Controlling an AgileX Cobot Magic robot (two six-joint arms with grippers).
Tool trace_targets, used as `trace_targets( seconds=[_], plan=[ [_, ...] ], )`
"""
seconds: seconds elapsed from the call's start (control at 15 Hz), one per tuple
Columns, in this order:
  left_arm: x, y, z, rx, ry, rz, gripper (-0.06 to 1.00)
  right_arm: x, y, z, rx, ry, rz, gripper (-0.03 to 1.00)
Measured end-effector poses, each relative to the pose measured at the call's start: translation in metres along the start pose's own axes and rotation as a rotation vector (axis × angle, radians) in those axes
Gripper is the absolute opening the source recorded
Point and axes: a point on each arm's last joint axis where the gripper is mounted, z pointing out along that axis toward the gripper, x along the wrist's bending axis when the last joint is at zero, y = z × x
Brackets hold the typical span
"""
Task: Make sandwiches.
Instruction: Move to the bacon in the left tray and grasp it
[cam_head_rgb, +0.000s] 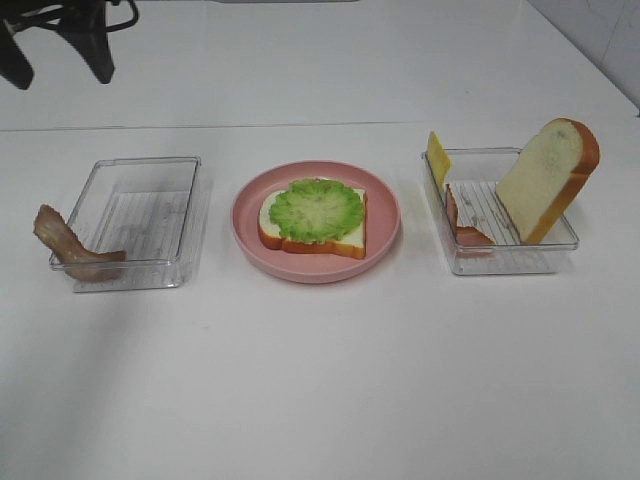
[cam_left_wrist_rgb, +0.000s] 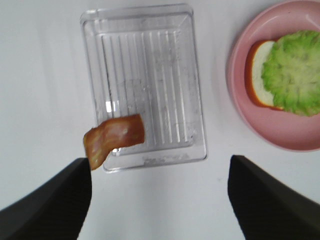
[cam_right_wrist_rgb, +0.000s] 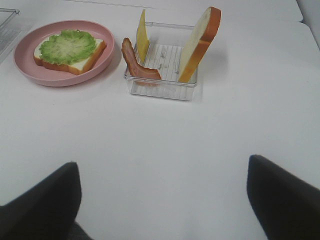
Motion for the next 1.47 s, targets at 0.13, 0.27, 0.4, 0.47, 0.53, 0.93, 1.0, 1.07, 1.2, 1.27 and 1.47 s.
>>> trace_targets(
  seconds=[0.13,0.27,0.4,0.47,0.53,0.93,1.0,1.07,1.2,1.27,1.47],
  plan=[
    [0.018,-0.021,-0.007,0.032,0.035,-0.034,0.72,0.0,0.0,0.0,0.0,0.0,0.0,0.85],
    [0.034,-0.041,-0.006,0.073,0.086,-0.073,0.72,0.0,0.0,0.0,0.0,0.0,0.0,0.85],
    [0.048,-0.06,0.006,0.142,0.169,-0.086,0.72,0.0,0.0,0.0,0.0,0.0,0.0,0.85],
    [0.05,-0.065,0.014,0.171,0.185,-0.101,0.72,0.0,0.0,0.0,0.0,0.0,0.0,0.85],
    [0.051,-0.066,0.019,0.182,0.19,-0.113,0.72,0.0,0.0,0.0,0.0,0.0,0.0,0.85],
    [0.053,-0.052,0.074,0.168,0.179,-0.121,0.72,0.0,0.0,0.0,0.0,0.0,0.0,0.85],
    [0.054,-0.05,0.085,0.17,0.178,-0.12,0.72,0.0,0.0,0.0,0.0,0.0,0.0,0.85],
    [0.055,-0.049,0.102,0.175,0.178,-0.119,0.72,0.0,0.0,0.0,0.0,0.0,0.0,0.85],
    [0.056,-0.047,0.123,0.171,0.17,-0.122,0.72,0.0,0.0,0.0,0.0,0.0,0.0,0.85],
    [0.056,-0.046,0.13,0.167,0.161,-0.128,0.71,0.0,0.0,0.0,0.0,0.0,0.0,0.85],
    [0.055,-0.045,0.145,0.157,0.132,-0.151,0.64,0.0,0.0,0.0,0.0,0.0,0.0,0.85]
  ],
)
